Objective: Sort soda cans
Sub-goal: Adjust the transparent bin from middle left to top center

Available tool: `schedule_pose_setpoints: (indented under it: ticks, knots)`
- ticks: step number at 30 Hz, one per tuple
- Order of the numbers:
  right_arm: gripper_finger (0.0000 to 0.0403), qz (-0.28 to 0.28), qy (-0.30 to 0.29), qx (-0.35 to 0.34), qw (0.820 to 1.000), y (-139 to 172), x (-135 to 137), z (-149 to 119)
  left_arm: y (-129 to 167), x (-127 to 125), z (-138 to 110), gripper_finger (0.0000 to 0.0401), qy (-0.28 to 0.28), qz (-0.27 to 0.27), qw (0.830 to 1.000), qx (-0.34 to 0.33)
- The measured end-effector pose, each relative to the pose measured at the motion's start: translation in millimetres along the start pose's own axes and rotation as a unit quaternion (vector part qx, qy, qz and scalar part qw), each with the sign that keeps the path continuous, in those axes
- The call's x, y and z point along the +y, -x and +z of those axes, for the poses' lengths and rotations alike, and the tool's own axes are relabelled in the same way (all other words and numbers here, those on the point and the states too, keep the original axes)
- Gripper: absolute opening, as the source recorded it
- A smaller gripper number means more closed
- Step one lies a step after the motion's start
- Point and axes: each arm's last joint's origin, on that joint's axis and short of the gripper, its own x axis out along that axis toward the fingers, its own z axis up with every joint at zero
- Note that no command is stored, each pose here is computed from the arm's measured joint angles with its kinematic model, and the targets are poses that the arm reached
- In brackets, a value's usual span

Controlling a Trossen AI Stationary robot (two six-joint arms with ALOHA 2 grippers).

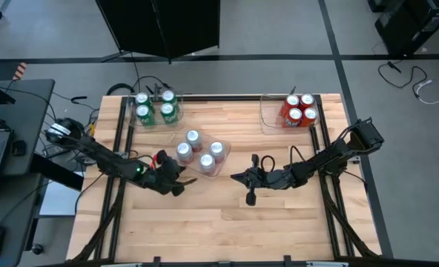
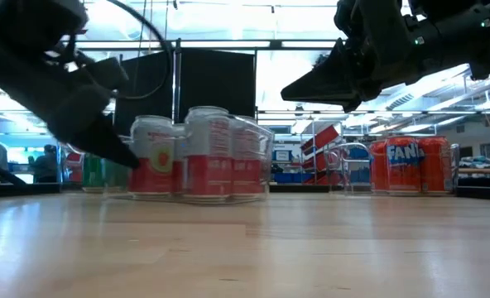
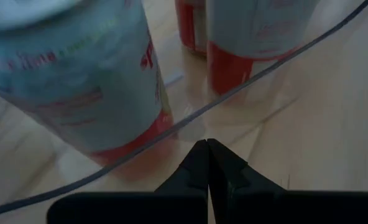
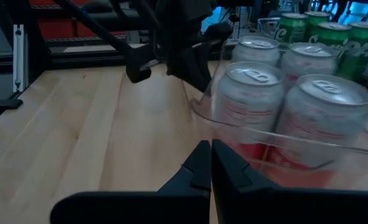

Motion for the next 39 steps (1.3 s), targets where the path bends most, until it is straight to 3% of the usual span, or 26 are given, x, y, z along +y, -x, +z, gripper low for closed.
schedule_pose_setpoints:
  ticks: [8,15,23,29,39]
  knots:
    - [0.0,-0.018,-0.014,0.014,1.0,-1.6,-2.1,-1.5,-19.0,2.1,10.7,0.0001,-0.013,-0.001,1.0,-0.02]
    - [0.0,-0.047,-0.016,0.058,0.997,-12.7,8.4,17.9,-43.2,0.4,10.6,0.0001,-0.026,0.003,0.999,-0.037]
    - [0.0,-0.068,-0.012,0.054,0.996,-12.3,22.9,33.2,-58.6,0.7,16.8,0.0001,-0.022,-0.007,0.997,-0.072]
    - [0.0,-0.078,-0.024,0.064,0.995,-25.6,22.3,19.1,-63.4,5.4,26.5,0.0001,-0.009,-0.029,0.996,-0.089]
    - [0.0,-0.145,-0.047,0.09,0.984,-62.3,5.1,-6.9,-64.3,6.0,30.2,0.0001,-0.012,-0.044,0.994,-0.097]
